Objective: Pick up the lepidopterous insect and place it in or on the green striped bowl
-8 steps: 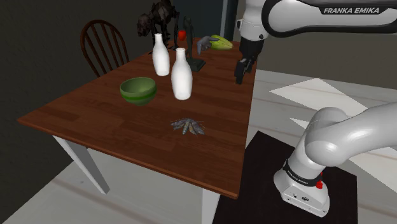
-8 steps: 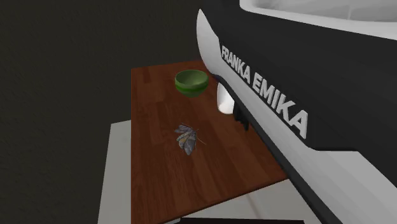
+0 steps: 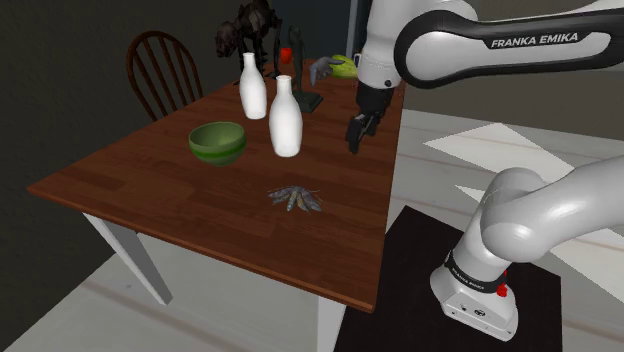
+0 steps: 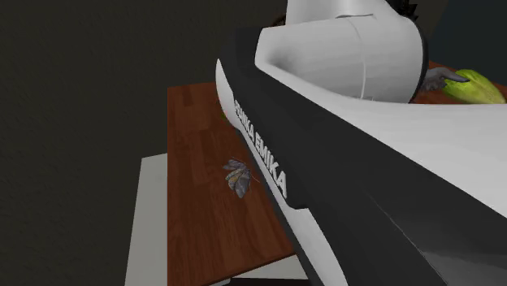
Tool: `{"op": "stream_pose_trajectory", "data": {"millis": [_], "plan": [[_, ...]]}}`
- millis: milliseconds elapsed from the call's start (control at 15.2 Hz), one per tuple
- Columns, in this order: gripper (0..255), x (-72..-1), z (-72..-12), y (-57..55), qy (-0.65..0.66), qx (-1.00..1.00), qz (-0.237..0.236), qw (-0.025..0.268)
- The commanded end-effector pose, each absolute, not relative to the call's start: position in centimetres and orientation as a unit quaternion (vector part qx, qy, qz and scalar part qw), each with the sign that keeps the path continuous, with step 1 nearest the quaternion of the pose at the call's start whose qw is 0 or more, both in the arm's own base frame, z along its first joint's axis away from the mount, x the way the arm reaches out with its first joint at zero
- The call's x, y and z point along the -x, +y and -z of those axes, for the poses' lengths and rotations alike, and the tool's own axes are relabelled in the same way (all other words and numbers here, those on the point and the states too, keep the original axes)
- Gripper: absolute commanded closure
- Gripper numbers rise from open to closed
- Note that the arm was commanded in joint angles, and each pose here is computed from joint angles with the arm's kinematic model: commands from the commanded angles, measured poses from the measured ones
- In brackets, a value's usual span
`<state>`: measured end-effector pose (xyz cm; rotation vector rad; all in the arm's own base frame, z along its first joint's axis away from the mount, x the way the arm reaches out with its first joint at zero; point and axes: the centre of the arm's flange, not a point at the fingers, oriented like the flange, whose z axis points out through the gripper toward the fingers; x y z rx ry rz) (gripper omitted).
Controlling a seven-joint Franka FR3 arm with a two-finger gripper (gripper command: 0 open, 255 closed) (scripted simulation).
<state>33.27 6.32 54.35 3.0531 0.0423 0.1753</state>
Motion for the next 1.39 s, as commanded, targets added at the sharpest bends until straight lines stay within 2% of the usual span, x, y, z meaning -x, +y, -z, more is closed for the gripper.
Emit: {"op": "stream_pose_trajectory", "data": {"millis": [0, 726, 1320], "plan": [[0, -34.0, -52.4, 7.7, 0.007, -0.998, -0.064, 0.027], [0, -37.8, -45.4, 17.3, -0.025, -0.993, -0.099, -0.050], [0, -38.8, -41.3, 18.1, -0.026, -0.993, -0.101, -0.053]]}}
